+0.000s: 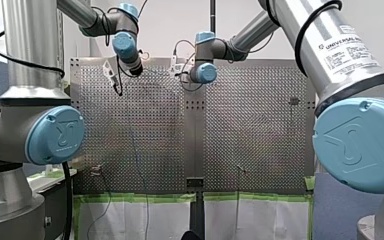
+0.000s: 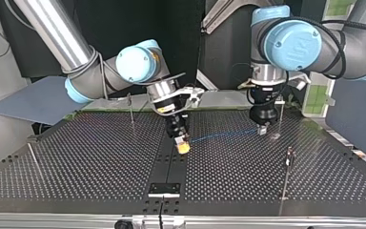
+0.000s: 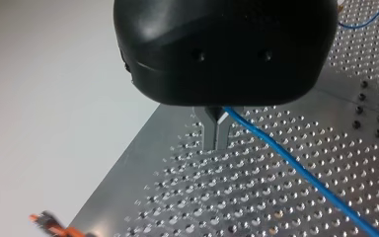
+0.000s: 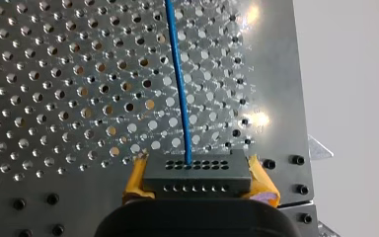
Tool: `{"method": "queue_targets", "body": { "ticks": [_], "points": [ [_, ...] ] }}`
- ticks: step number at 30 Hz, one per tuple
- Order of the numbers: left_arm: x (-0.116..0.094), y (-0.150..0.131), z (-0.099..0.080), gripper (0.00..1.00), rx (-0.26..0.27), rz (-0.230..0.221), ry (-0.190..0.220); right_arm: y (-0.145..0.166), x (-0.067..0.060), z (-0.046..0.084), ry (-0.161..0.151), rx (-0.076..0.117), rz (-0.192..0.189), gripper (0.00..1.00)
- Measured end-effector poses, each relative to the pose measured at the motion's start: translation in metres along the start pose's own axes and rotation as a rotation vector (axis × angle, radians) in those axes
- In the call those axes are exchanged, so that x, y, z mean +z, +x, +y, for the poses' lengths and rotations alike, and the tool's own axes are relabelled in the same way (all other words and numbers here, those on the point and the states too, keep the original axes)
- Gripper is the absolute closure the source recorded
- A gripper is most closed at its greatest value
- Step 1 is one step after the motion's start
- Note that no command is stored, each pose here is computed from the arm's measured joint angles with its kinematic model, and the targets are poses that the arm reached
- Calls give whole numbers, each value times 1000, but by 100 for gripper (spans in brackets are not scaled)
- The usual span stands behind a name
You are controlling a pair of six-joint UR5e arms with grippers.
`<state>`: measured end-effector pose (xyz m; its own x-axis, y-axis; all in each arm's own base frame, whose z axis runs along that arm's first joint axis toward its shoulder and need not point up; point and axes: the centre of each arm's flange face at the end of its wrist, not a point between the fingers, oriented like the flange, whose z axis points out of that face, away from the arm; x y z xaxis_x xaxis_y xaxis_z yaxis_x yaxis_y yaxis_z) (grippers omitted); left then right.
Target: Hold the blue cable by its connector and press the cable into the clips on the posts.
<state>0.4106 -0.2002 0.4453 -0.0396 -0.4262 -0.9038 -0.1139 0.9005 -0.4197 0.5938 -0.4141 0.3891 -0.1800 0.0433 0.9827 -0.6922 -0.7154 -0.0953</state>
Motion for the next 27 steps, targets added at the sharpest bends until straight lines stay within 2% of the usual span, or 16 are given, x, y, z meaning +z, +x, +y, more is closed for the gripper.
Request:
{"method": "queue_targets", "body": {
  "ticks": [9,13,21,27],
  "points": [
    [-11,-19,9,100,24,-43,-67,17,-5,-13,19,1,23,100],
    [-16,-30,13,100,20,-70,-83,19,-6,-19,31,2,28,100],
    [-13,-37,22,100,22,-84,-110,20,-9,-35,56,0,30,100],
    [-8,-42,31,100,24,-98,-140,23,-10,-40,64,0,34,100]
  ]
}}
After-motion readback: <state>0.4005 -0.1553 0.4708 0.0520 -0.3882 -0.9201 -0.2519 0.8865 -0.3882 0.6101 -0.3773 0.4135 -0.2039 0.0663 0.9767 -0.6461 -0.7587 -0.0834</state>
